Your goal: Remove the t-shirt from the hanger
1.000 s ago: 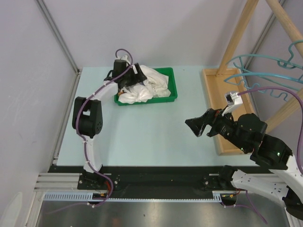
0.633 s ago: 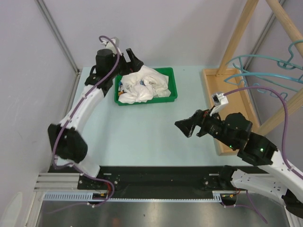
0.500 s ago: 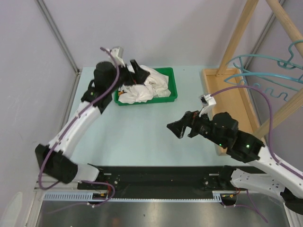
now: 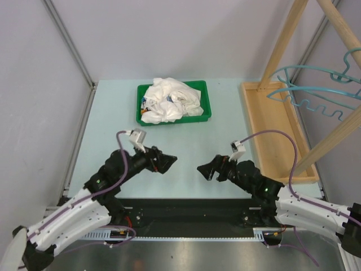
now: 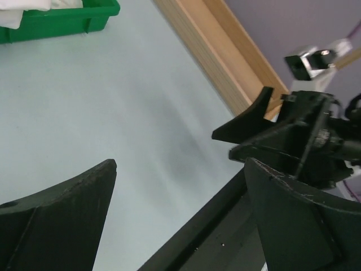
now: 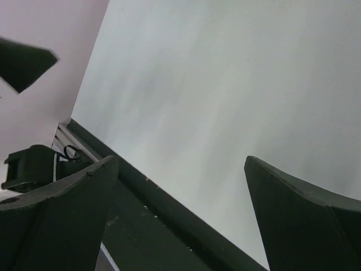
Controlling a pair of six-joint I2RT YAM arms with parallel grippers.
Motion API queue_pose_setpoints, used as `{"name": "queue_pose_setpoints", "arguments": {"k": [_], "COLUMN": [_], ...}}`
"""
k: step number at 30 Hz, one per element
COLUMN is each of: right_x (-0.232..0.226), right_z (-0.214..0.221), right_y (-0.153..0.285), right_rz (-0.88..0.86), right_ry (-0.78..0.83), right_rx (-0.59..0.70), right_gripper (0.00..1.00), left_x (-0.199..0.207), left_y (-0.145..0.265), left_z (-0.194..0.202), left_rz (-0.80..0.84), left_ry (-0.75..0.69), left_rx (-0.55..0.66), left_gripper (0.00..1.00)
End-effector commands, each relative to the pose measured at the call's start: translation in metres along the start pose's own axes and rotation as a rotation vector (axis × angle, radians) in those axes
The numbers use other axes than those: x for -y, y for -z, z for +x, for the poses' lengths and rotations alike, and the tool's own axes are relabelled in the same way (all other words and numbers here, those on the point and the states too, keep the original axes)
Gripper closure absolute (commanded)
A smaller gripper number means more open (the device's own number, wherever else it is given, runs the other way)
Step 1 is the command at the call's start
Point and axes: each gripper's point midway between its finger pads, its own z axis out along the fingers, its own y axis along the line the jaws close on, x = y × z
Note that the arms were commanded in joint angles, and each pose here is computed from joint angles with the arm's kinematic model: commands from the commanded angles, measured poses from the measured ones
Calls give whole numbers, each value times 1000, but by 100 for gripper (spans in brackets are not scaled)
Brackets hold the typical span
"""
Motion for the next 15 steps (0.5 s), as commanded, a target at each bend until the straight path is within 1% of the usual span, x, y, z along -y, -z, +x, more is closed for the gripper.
{"name": "queue_pose_setpoints", "arguments": {"k": [1, 2, 3, 4, 5, 6, 7, 9, 10, 11, 12, 14, 15], "right_x": [-1, 17, 22, 18, 39, 40, 44, 53, 60, 62, 66, 68, 66], "right_z": [-26, -12, -12, -20, -2, -8, -8, -6, -1, 0, 0, 1, 3], "right_y": [1, 1, 5, 9, 11, 15, 17, 18, 17, 17, 17, 16, 16], "right_rz": [-91, -69, -82, -132, -108, -124, -119, -92, -58, -46, -30, -16, -27], "right_ry": [-161, -166, -184, -216, -221, -246, -258, -262, -248, -244, -239, -241, -245], "right_rx": [225, 218, 248, 299, 286, 330, 340, 353, 337, 335, 338, 336, 323], "right_gripper": [0, 0, 0, 0, 0, 0, 0, 1, 0, 0, 0, 0, 0], "left_x": [4, 0, -1, 2, -4, -5, -10, -8, -17, -12, -13, -12, -9], "left_y": [24, 24, 26, 32, 31, 32, 32, 37, 34, 39, 39, 40, 37], "left_z": [14, 36, 42, 42, 59, 64, 75, 75, 91, 85, 88, 94, 106], "left_rz": [102, 126, 142, 177, 183, 198, 204, 243, 220, 256, 261, 278, 311], "left_ry": [112, 141, 153, 163, 184, 190, 196, 200, 206, 201, 203, 209, 207], "left_rx": [85, 47, 49, 79, 49, 50, 41, 77, 43, 84, 82, 63, 18], "left_gripper": [0, 0, 0, 0, 0, 0, 0, 0, 0, 0, 0, 0, 0]}}
